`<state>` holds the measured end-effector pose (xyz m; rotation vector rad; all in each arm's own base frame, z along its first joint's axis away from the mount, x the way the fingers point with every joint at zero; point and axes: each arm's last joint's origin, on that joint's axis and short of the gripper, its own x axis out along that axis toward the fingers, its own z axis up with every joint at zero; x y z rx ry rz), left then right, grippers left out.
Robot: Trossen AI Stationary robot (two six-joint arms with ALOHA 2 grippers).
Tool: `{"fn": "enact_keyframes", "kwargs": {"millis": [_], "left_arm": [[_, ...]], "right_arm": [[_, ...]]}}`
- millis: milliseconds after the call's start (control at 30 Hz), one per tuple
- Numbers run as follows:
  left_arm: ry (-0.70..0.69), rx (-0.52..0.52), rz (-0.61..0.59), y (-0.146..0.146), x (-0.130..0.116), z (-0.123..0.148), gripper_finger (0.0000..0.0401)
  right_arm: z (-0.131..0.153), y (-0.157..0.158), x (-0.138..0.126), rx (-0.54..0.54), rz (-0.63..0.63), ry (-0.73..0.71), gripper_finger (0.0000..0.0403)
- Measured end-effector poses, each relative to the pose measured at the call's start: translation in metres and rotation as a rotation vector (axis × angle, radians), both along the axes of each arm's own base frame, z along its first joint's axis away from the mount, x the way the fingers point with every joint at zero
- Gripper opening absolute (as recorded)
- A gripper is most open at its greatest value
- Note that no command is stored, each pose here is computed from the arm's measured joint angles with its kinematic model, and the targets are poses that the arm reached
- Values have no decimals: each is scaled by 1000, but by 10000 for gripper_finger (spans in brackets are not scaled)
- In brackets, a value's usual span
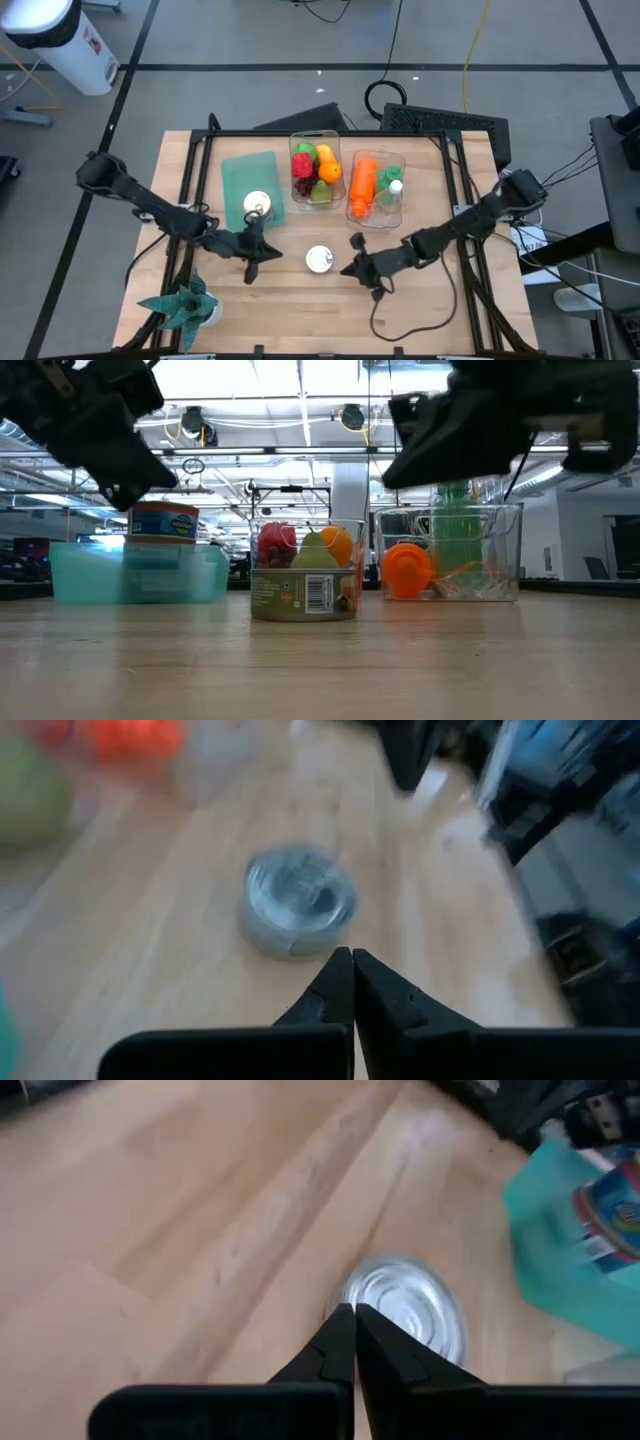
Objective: Pick & Place Food Item
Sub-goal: Put the green tuna can into the green bin
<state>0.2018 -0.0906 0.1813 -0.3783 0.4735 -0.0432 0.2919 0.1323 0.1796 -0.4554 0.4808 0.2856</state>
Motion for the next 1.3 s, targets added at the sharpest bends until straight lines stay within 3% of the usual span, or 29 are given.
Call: {"fn": "enact_keyframes", "kwargs": {"millis": [200,367,633,733,1033,1300], "left_arm": [[72,-13,-25,-10,14,-18,2],[151,-15,-14,-15,44,-27,2],[391,46,189,0,78,-53,1],[437,39,220,6,87,-64,2],[422,25,188,2,119,-68,3],[412,12,182,3,126,-65,2]], "right_arm": [[-18,-5,20,-59,5,37,13],[-34,-2,29,-106,32,20,39],[-35,11,42,-249,12,65,119],[-30,14,44,-252,23,63,136],[-34,11,41,-267,13,110,119],[-46,2,34,-299,-9,167,111]]}}
